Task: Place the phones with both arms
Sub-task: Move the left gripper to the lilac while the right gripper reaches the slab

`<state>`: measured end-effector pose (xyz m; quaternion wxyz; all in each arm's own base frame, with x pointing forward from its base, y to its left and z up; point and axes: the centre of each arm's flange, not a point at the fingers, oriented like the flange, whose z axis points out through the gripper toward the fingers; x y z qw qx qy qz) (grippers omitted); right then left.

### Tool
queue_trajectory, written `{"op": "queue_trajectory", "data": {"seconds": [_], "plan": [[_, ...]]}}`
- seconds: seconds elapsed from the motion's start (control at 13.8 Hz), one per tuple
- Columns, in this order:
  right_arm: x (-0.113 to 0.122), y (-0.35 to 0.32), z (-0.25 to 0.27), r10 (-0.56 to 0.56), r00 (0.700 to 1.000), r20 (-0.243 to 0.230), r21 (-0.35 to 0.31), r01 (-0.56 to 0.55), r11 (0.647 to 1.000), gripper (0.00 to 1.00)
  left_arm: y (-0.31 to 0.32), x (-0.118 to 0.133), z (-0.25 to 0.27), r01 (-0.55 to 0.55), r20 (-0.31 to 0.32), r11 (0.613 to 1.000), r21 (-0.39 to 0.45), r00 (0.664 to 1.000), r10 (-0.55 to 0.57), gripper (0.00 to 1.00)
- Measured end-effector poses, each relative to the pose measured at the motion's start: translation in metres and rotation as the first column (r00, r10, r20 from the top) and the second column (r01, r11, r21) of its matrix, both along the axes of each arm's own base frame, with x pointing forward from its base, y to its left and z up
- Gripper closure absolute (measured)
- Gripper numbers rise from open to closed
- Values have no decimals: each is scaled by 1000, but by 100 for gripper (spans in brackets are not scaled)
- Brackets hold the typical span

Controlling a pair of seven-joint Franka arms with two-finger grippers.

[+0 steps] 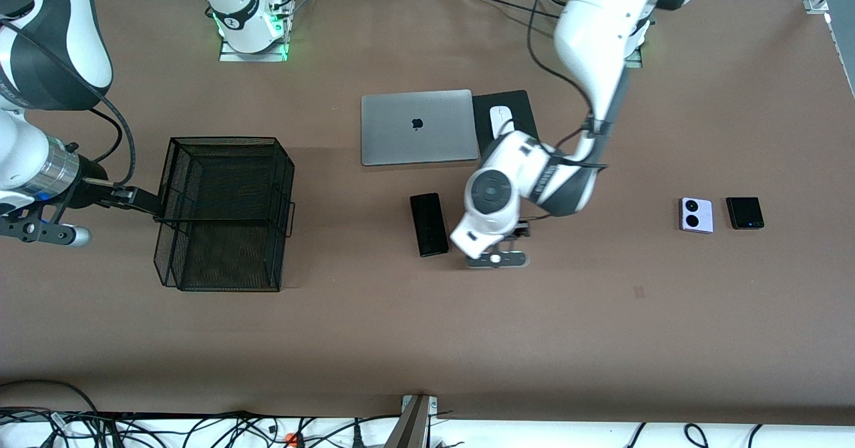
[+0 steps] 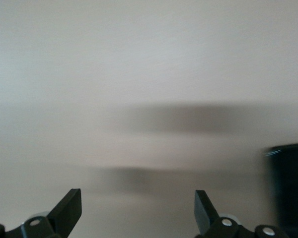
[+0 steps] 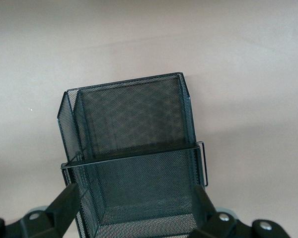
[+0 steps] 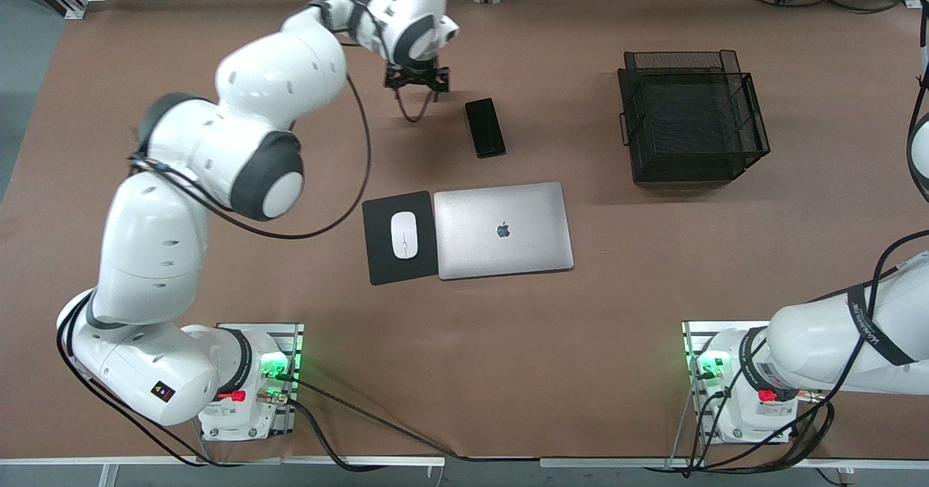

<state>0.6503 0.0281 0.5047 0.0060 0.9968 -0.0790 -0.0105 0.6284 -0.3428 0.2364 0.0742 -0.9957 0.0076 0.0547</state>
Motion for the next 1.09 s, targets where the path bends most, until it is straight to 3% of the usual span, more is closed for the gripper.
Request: {"op": "queue_trajectory", "data": {"seconds": [0.51, 0.87, 1.09], "plan": [[-2, 6, 1, 10, 1000, -14, 0, -10, 1000, 0, 169, -10, 18, 124, -126, 992, 15, 985, -121, 0], [-6, 34, 1, -29, 999, -26, 9, 29, 1000, 0, 274, -18, 9, 166, -83, 986, 14, 983, -164, 0], [-14, 111, -7, -94, 995, -29, 12, 94, 995, 0, 329, -34, 3, 227, -35, 974, -18, 973, -228, 0]]}}
